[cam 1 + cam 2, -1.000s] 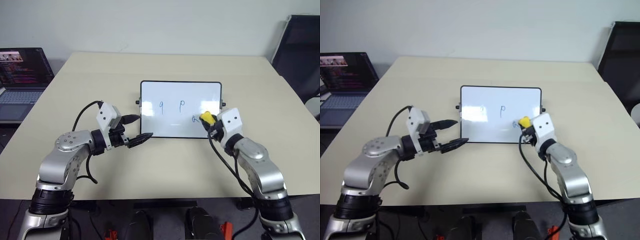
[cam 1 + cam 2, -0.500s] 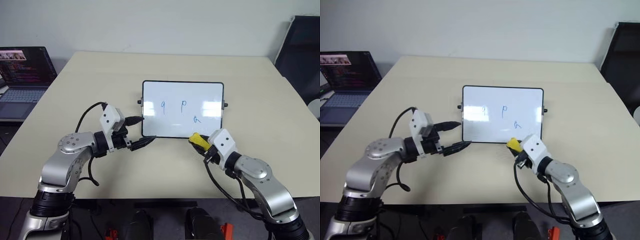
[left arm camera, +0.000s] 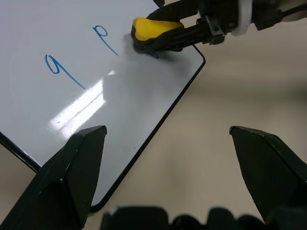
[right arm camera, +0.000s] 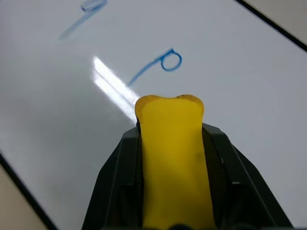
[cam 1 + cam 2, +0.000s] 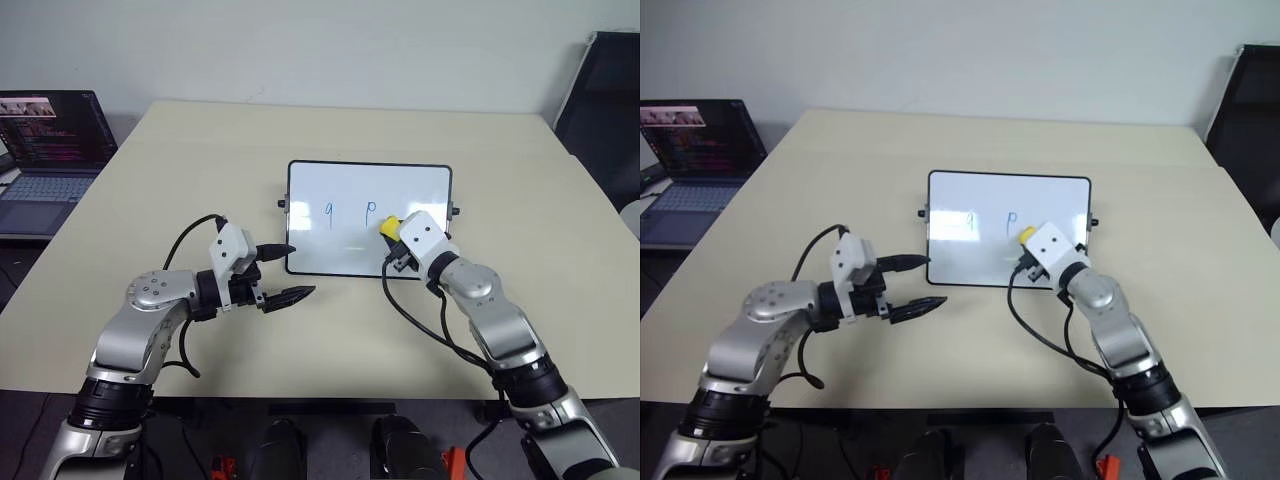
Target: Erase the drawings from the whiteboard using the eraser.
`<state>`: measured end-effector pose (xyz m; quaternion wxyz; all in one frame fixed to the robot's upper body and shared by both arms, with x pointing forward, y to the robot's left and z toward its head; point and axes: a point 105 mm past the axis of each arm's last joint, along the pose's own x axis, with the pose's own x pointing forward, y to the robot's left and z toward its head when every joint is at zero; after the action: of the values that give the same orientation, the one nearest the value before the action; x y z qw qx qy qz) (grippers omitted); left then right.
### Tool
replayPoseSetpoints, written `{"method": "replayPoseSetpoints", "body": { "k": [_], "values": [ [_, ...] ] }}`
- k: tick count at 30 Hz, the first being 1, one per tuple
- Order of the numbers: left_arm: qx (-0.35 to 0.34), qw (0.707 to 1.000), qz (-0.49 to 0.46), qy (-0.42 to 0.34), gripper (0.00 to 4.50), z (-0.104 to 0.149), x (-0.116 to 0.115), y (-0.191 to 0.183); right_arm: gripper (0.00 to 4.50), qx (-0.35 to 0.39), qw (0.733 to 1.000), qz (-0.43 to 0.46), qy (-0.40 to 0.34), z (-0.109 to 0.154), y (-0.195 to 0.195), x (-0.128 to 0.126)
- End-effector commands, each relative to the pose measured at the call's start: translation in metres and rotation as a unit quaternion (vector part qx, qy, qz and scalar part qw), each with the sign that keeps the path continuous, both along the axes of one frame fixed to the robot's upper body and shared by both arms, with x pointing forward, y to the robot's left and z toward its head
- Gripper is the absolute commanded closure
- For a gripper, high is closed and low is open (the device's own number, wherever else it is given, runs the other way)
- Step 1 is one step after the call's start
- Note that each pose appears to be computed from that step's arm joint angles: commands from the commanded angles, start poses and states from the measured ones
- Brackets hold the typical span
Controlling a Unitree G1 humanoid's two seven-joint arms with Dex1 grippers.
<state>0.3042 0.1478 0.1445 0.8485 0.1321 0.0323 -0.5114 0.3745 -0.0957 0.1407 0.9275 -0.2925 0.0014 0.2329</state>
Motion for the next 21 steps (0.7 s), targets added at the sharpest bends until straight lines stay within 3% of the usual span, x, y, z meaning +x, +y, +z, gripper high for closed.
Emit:
{"method": "replayPoseSetpoints", "body": {
  "k": [1, 7, 16, 21],
  "values": [
    [0.002, 1.000, -0.010, -0.015, 0.00, -0.001, -0.002, 0.002, 3.22, -0.028, 0.999, -0.009, 0.026, -0.014, -0.008, 0.001],
    [0.001, 1.000, -0.008, -0.016, 0.00, -0.009, -0.001, 0.008, 3.22, -0.002, 0.993, 0.011, 0.121, -0.043, -0.012, -0.020],
    [-0.002, 1.000, -0.017, -0.020, 0.00, -0.007, 0.001, 0.002, 3.22, 0.007, 0.997, -0.073, 0.026, -0.011, -0.029, 0.005],
    [-0.004, 1.000, -0.021, -0.022, 0.00, -0.003, 0.000, -0.002, 3.22, -0.015, 0.997, -0.043, 0.066, -0.029, -0.023, -0.004]
  ]
}}
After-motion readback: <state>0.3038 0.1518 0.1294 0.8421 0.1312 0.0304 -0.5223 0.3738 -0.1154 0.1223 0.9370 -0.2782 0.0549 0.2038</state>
